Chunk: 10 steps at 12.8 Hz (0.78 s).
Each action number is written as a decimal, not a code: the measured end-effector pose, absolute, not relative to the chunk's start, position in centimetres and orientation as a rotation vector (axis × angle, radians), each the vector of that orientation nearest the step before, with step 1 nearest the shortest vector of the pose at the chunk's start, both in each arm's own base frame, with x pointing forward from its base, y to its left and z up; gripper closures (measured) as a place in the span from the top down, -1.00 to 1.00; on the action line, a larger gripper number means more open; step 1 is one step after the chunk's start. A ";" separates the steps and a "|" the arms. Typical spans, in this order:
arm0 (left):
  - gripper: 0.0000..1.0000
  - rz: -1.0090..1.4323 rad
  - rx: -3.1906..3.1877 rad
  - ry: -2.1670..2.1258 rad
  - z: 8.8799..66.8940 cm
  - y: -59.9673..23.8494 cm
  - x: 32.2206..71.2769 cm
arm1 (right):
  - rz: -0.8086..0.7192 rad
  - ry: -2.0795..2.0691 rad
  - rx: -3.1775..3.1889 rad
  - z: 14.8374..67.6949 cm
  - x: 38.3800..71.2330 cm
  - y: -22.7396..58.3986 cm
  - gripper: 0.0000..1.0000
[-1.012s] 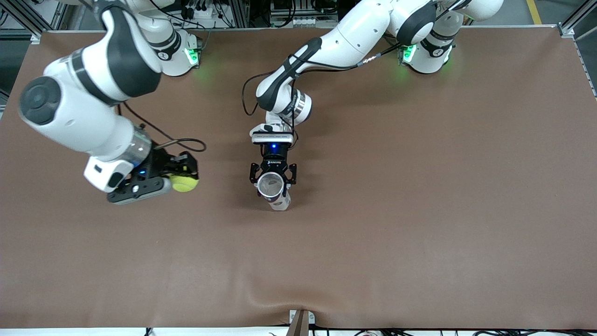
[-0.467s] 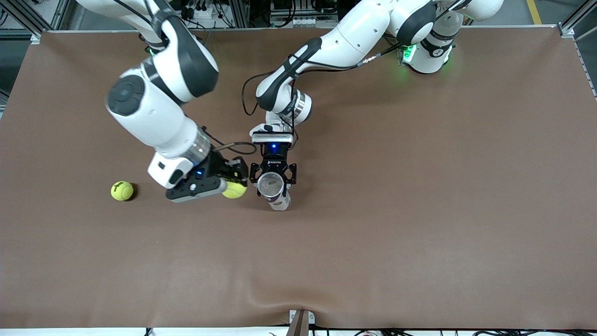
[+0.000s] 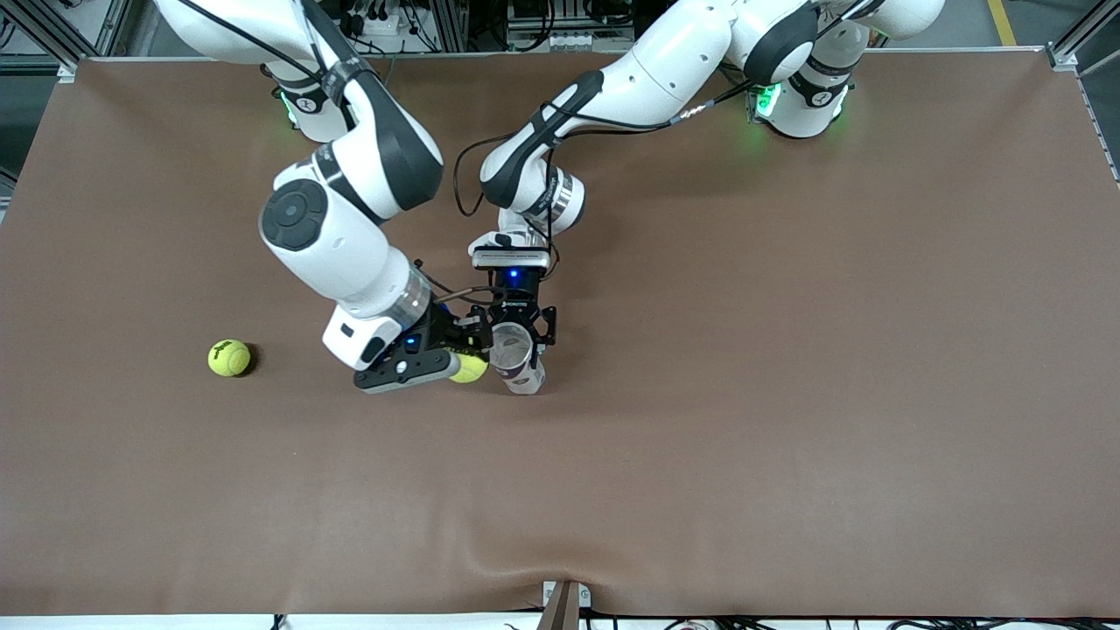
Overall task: Insert tennis ball vertically with right arm
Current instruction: 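Bring the Roland Garros ball onto the can opening with the right gripper, then open the right gripper to drop the ball into the can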
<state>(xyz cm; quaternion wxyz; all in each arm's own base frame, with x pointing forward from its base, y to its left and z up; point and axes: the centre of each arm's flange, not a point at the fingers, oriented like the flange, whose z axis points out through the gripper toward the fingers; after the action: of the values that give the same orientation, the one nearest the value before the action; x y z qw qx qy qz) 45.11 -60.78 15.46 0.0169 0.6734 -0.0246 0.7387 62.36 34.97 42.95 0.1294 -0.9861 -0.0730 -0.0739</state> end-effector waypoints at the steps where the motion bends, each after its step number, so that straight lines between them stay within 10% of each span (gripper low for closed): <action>1: 0.59 2.296 2.093 -0.076 15.5 -60.8 45.1 | -0.205 -0.223 -2.867 42.6 62.1 35.6 0.35; 10: 0.59 2.296 2.093 -0.076 15.5 -60.8 45.1 | -0.149 -0.287 -2.874 40.0 60.3 38.8 0.35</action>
<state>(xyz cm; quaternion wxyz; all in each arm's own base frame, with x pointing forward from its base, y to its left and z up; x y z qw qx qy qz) 45.11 -60.78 15.46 0.0170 0.6734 -0.0246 0.7387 60.35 38.82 40.02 0.1245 -0.9860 -0.0984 -0.0512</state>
